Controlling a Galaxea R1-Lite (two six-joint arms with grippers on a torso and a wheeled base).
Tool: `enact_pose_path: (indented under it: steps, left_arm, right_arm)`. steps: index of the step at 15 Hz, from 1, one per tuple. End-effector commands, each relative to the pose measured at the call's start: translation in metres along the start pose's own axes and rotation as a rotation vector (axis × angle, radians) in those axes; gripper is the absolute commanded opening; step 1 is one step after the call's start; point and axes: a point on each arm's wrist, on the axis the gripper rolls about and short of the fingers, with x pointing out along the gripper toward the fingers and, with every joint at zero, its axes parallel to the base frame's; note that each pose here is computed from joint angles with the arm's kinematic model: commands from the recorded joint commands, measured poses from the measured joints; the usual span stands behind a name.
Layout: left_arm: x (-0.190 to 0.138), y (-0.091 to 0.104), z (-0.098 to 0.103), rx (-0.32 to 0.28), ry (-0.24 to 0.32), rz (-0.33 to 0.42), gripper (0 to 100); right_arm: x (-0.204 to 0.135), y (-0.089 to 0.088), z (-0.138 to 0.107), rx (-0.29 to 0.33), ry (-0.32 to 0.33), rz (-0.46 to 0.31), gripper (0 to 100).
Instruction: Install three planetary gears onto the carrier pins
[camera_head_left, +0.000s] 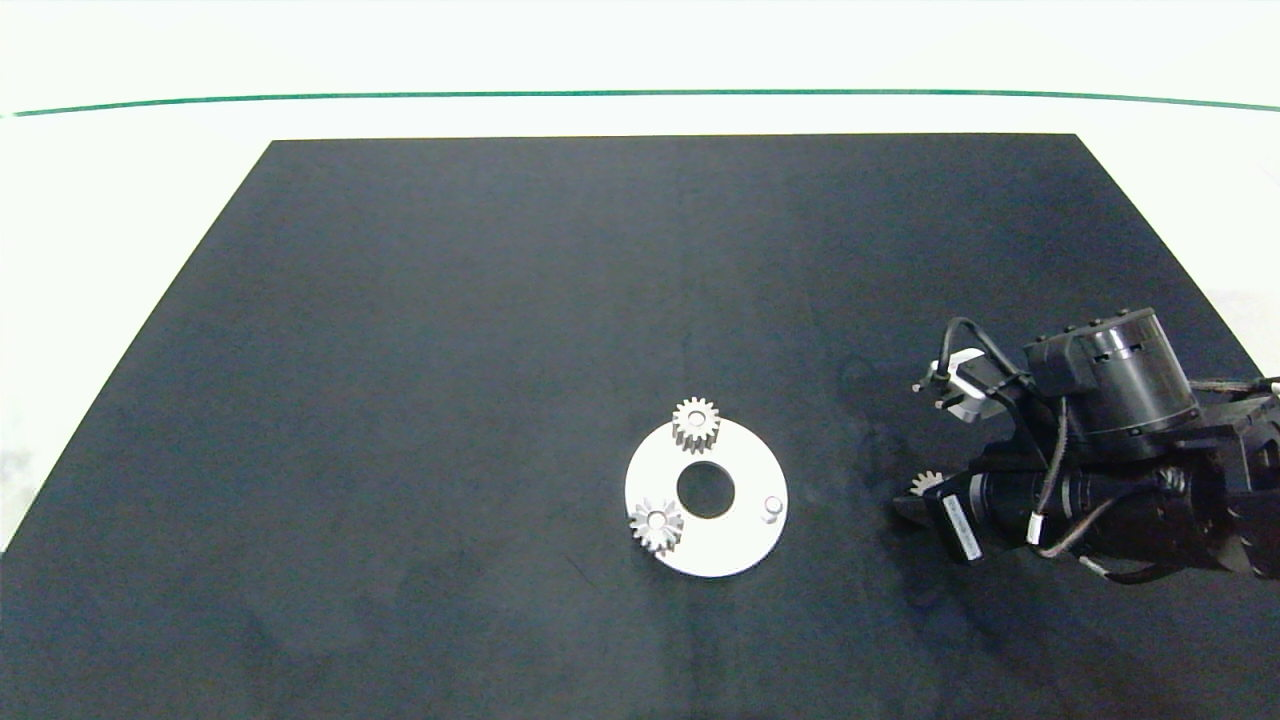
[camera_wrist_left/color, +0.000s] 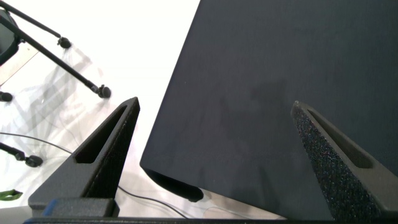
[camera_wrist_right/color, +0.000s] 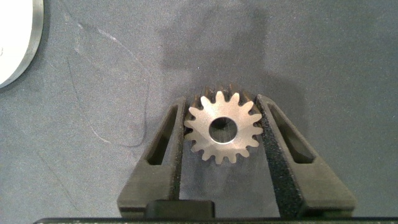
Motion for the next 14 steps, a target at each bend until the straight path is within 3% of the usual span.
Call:
enact_pose_path:
  steps: [1,14]
  left_arm:
    - [0.0003,-0.0002,-0.0002,0.003,0.005,0.005,100]
    - [0.0007,-0.0006,-0.0012,0.003,0.008,0.006,100]
  right_arm:
    - [0.0013,0.0003,-0.0009,-0.002,0.008,0.0,35]
    - [0.0005,0.0005,0.0011,0.001,0.003,0.001,10]
